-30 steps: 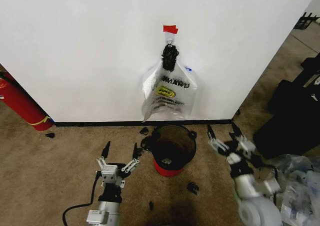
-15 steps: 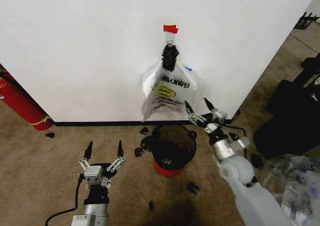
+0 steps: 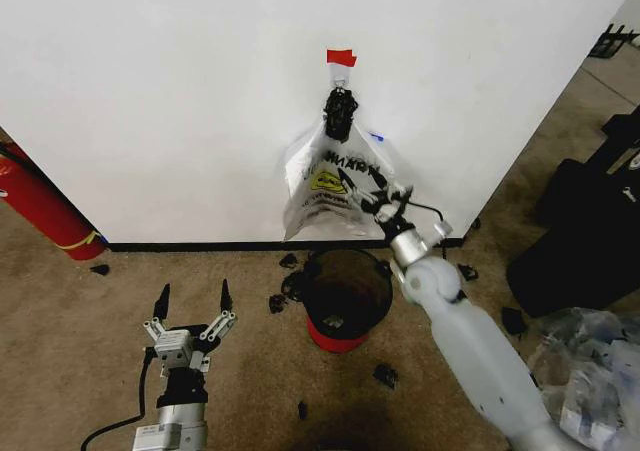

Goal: Pick up the garbage bag from the wall and place it over the trash bin.

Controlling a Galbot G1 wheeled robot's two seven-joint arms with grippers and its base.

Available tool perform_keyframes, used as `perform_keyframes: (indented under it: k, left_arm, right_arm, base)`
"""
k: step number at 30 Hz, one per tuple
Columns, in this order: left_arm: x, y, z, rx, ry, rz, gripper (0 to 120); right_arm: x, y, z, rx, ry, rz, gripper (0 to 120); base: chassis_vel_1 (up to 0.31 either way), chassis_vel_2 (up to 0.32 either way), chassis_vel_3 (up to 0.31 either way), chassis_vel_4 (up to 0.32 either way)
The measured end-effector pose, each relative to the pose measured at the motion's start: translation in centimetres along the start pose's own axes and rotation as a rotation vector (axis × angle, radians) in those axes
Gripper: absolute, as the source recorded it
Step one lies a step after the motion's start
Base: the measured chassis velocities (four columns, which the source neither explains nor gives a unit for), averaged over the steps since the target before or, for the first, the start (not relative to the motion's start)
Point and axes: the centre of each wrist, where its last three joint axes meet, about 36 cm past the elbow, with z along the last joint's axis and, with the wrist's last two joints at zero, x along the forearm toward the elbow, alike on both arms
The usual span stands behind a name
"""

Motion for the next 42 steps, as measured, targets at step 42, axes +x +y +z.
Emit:
perform_keyframes:
  k: [42]
  left_arm:
    - [0.5,0.4,-0.1,-0.003,-0.016,-0.050,100]
  right_arm:
    - [-6.6,-1.1,-0.2,-0.025,-0.022,-0.073,55]
  base:
    - [0.000,0.000,0.000,0.000]
